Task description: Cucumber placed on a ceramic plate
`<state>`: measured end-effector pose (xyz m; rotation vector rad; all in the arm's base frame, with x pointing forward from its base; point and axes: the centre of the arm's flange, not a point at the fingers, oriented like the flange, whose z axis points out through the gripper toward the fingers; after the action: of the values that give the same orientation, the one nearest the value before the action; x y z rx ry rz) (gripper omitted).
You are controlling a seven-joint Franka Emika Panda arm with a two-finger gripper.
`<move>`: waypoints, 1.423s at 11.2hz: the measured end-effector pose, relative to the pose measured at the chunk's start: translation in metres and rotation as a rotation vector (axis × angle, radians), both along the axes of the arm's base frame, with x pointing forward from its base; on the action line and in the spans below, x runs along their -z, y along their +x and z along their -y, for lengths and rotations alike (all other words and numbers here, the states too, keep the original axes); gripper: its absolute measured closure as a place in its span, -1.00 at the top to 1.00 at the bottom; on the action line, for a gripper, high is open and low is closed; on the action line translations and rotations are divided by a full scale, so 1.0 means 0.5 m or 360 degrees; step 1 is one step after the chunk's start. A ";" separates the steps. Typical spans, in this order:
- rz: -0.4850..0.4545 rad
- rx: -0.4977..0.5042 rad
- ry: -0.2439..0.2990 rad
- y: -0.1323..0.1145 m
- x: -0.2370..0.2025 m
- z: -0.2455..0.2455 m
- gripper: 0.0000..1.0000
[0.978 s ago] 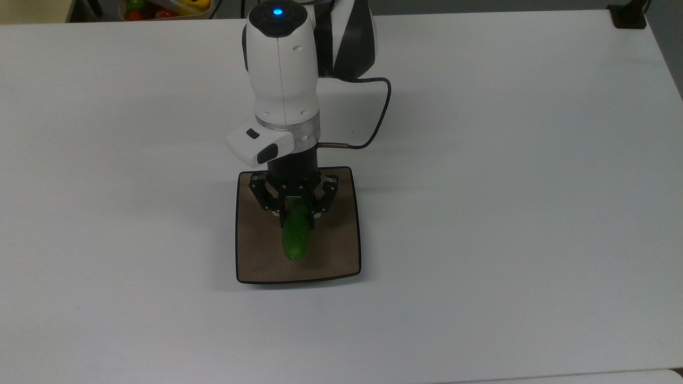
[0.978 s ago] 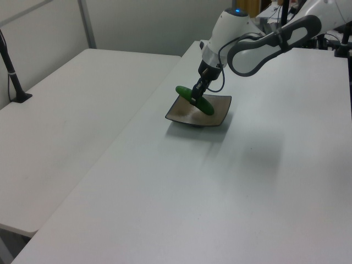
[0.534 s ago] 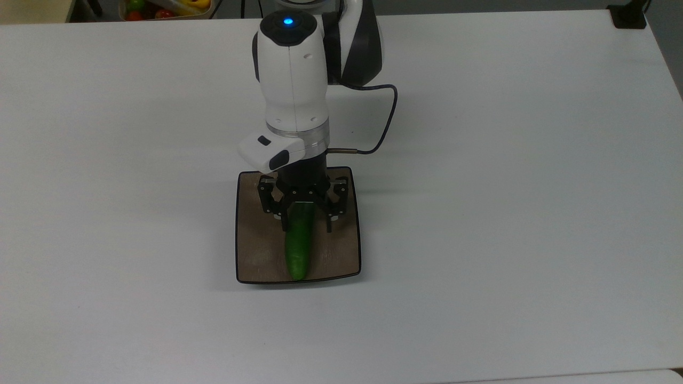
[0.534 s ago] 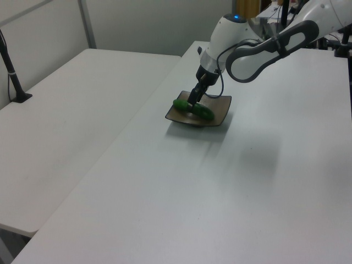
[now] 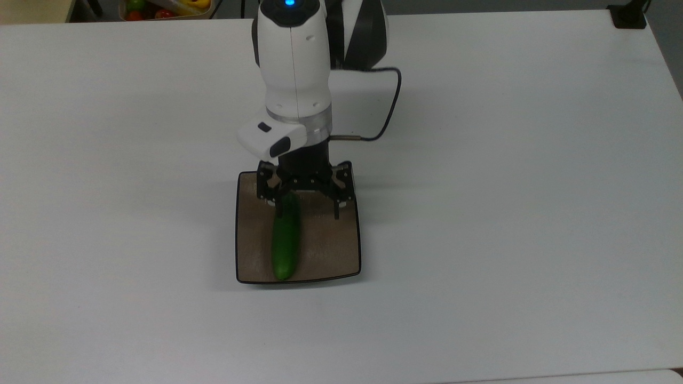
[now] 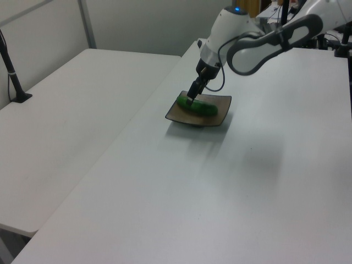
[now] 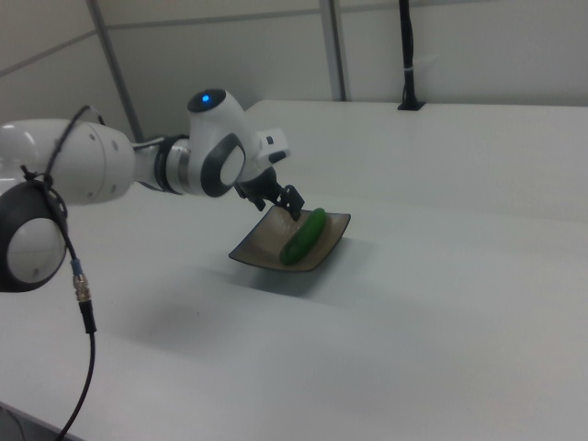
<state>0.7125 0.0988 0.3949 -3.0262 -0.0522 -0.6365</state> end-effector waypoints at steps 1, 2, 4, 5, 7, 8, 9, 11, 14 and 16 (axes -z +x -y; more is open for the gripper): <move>-0.0079 0.0002 -0.0012 -0.017 -0.036 0.004 1.00; -0.0129 0.0005 -0.0020 -0.031 -0.068 0.008 1.00; -0.0214 0.0024 -0.0034 -0.067 -0.145 0.027 1.00; -0.0250 0.0040 -0.0039 -0.086 -0.181 0.041 1.00; -0.0348 0.0076 -0.0051 -0.129 -0.244 0.074 1.00; -0.0391 0.0085 -0.0055 -0.144 -0.259 0.082 1.00; -0.0445 0.0091 -0.0060 -0.159 -0.270 0.088 1.00; -0.0566 0.0107 -0.0069 -0.206 -0.311 0.104 1.00; -0.0631 0.0126 -0.0065 -0.277 -0.383 0.125 1.00; -0.0672 0.0126 -0.0066 -0.313 -0.410 0.129 1.00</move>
<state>0.5558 0.0342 0.5998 -3.1427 0.0718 0.0102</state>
